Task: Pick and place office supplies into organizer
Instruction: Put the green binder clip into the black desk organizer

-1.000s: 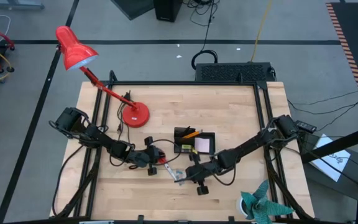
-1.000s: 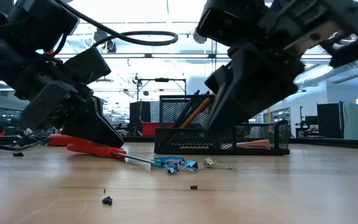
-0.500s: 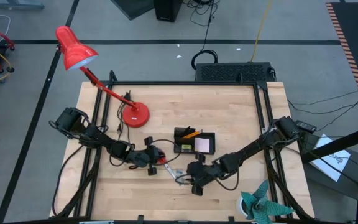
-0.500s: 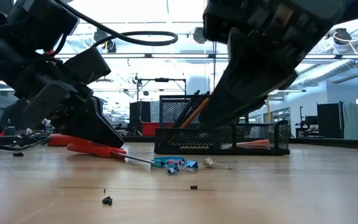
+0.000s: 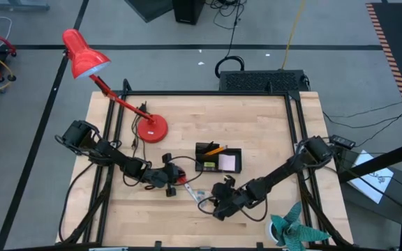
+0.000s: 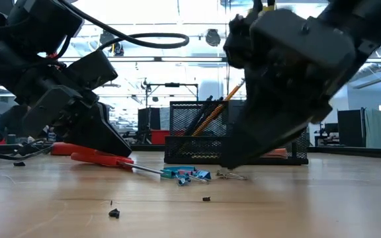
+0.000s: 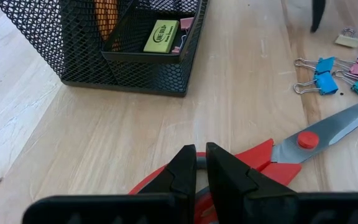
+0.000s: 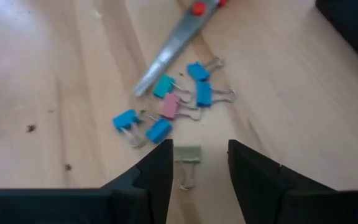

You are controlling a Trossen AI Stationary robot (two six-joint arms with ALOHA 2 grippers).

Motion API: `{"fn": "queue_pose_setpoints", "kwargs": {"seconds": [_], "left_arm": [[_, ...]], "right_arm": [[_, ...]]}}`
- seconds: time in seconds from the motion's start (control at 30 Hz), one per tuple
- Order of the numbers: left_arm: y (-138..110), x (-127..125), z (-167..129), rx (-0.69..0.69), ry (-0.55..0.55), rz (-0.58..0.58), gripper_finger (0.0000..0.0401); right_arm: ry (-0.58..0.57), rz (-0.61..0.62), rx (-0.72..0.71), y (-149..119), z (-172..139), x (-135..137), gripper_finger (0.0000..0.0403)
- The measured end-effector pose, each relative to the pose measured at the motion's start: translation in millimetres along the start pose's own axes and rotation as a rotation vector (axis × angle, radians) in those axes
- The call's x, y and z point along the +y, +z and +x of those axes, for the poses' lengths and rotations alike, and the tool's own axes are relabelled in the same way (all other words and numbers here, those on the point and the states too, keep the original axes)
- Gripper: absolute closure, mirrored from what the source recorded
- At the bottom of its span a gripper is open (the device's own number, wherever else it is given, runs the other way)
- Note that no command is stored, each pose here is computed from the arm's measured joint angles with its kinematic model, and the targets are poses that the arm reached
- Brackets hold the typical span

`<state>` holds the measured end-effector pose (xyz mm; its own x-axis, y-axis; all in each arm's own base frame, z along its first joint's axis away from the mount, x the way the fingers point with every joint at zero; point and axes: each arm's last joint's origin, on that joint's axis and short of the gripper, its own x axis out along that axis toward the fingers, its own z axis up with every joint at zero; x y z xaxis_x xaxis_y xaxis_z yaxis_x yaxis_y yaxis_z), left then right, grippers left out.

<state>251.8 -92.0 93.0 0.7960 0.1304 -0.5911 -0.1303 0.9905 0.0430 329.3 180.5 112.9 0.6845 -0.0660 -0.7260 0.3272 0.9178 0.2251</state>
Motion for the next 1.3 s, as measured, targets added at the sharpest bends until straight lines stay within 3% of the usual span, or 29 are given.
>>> {"fn": "queue_pose_setpoints", "kwargs": {"seconds": [0.43, 0.93, 1.3], "left_arm": [[-0.1, -0.1, -0.1, 0.001, 0.0, 0.002, 0.0354], [-0.1, -0.1, -0.1, 0.001, 0.001, 0.002, 0.0354], [-0.2, -0.1, -0.1, 0.001, 0.001, 0.003, 0.0355]], "right_arm": [[0.003, 0.004, 0.004, -8.8, 3.0, 3.9, 0.0259], [-0.055, -0.151, 0.053, -34.3, 29.9, -3.0, 0.0269], [-0.086, -0.182, 0.028, -37.8, 24.7, -0.3, 0.0273]]}}
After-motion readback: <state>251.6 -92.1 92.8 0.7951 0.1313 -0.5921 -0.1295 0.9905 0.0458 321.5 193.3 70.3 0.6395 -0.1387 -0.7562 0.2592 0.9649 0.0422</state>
